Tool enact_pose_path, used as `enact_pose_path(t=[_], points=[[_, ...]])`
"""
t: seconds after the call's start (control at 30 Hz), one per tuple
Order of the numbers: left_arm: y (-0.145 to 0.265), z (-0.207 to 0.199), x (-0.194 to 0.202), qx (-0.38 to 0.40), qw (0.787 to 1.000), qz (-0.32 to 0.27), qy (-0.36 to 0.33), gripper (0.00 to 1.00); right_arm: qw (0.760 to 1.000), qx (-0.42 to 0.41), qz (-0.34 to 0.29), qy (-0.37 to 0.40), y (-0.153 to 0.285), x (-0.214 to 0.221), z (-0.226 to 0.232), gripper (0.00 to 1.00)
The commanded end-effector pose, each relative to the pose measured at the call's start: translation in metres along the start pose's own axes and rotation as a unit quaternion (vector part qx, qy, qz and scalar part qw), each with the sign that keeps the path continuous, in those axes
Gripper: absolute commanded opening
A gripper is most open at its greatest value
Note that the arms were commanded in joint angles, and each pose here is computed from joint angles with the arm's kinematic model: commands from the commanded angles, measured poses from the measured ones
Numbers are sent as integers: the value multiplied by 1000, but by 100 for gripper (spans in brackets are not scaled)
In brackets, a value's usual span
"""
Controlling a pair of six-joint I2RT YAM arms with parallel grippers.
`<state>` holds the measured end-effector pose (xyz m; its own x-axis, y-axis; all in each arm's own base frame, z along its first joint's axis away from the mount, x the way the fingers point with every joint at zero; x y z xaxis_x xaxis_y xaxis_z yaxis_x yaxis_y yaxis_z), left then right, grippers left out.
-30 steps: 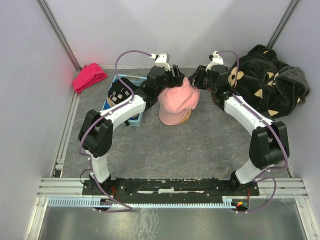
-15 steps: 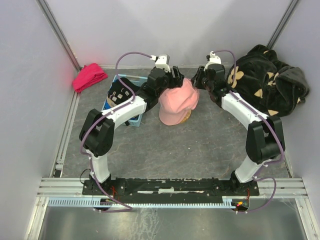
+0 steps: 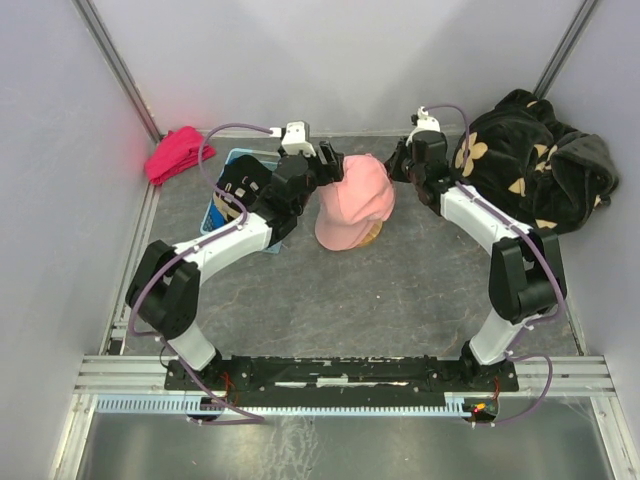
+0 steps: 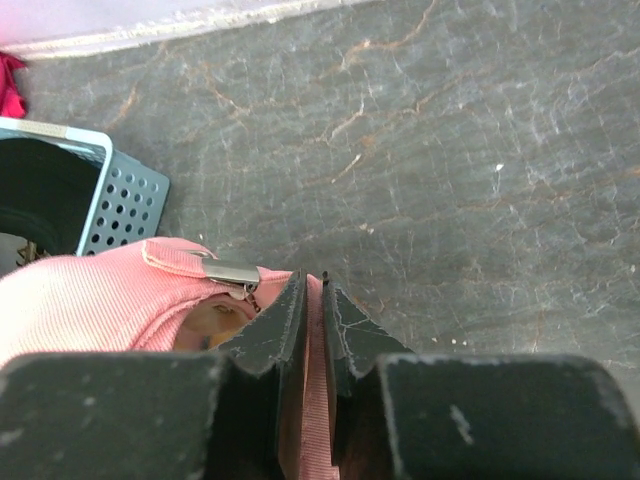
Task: Stack the hats
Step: Stack the hat on the hat.
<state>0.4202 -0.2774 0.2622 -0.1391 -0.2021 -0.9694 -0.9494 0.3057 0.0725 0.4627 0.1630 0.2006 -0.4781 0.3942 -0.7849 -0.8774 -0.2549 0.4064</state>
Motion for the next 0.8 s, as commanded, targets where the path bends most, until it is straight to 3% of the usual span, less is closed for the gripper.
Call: enact_pose_path(t=[0.0,0.47,0.77], points=[[12,1,-36,-11,997,-62,33,79,998,37,46,-2,-6,37,-22,16],[4,-17,-12,43,998,-29,33,79,998,48,38,-17,-3,48,-33,17],[11,-33,7,66,997,-9,26,79,999,44,6,-25,5,29,-26,36]])
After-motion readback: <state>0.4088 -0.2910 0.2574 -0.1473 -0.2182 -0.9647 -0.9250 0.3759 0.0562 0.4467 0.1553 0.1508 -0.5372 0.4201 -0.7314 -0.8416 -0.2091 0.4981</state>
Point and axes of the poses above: each gripper's point midway between its finger pads, its own y axis back along the fingers, its own z axis along the line the jaws close on, x = y × z, the point moved 3 cm from there along y, back along the fingers, and after that the axes turned 8 degrees about -y, right-handed, at the moved point
